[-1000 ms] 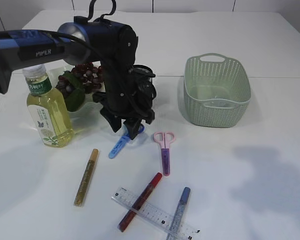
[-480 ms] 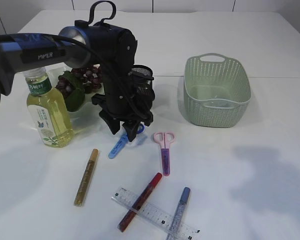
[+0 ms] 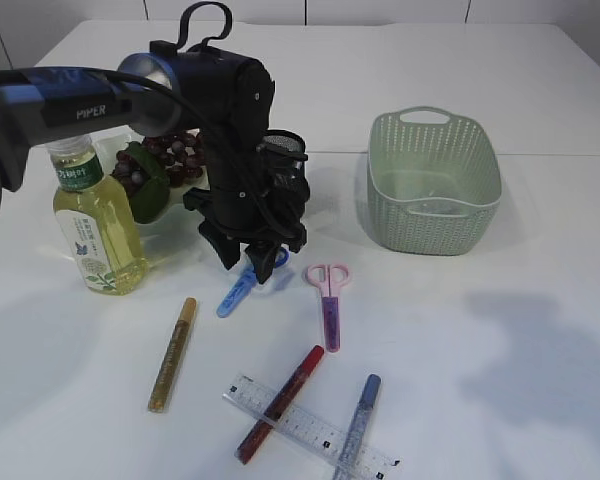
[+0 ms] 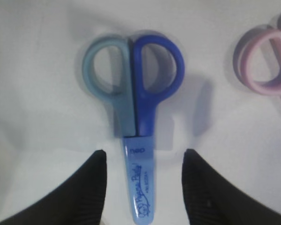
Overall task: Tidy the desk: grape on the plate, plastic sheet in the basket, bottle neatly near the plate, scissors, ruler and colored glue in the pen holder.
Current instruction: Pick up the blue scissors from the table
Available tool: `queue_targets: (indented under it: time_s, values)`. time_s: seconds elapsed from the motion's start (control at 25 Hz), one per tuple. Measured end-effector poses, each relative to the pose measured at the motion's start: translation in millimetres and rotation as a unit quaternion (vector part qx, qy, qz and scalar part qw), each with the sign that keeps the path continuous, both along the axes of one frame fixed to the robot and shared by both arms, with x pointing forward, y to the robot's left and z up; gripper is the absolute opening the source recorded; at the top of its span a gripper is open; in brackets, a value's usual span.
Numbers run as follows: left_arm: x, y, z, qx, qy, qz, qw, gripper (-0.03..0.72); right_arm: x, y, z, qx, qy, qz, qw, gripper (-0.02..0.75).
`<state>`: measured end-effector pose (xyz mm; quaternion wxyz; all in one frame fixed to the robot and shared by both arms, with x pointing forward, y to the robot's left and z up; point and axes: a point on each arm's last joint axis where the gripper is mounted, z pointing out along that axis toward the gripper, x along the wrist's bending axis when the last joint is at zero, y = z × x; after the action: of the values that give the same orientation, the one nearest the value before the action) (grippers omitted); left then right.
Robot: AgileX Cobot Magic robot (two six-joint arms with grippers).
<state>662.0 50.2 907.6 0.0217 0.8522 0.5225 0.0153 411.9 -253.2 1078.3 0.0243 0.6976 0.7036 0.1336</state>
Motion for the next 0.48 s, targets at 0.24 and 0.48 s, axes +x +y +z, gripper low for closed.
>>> queue_targets:
  time_s: [0.24,0.48]
  values:
    - [0.0,-0.2,-7.7,0.001,0.009,0.002,1.000,0.379,0.0,0.0,0.0,0.000,0.000,0.001,1.000,0.438]
    - [1.0,1.5,-13.9,0.004,0.014,0.004,1.000,0.379,0.0,0.0,0.0,0.000,0.000,0.001,1.000,0.438]
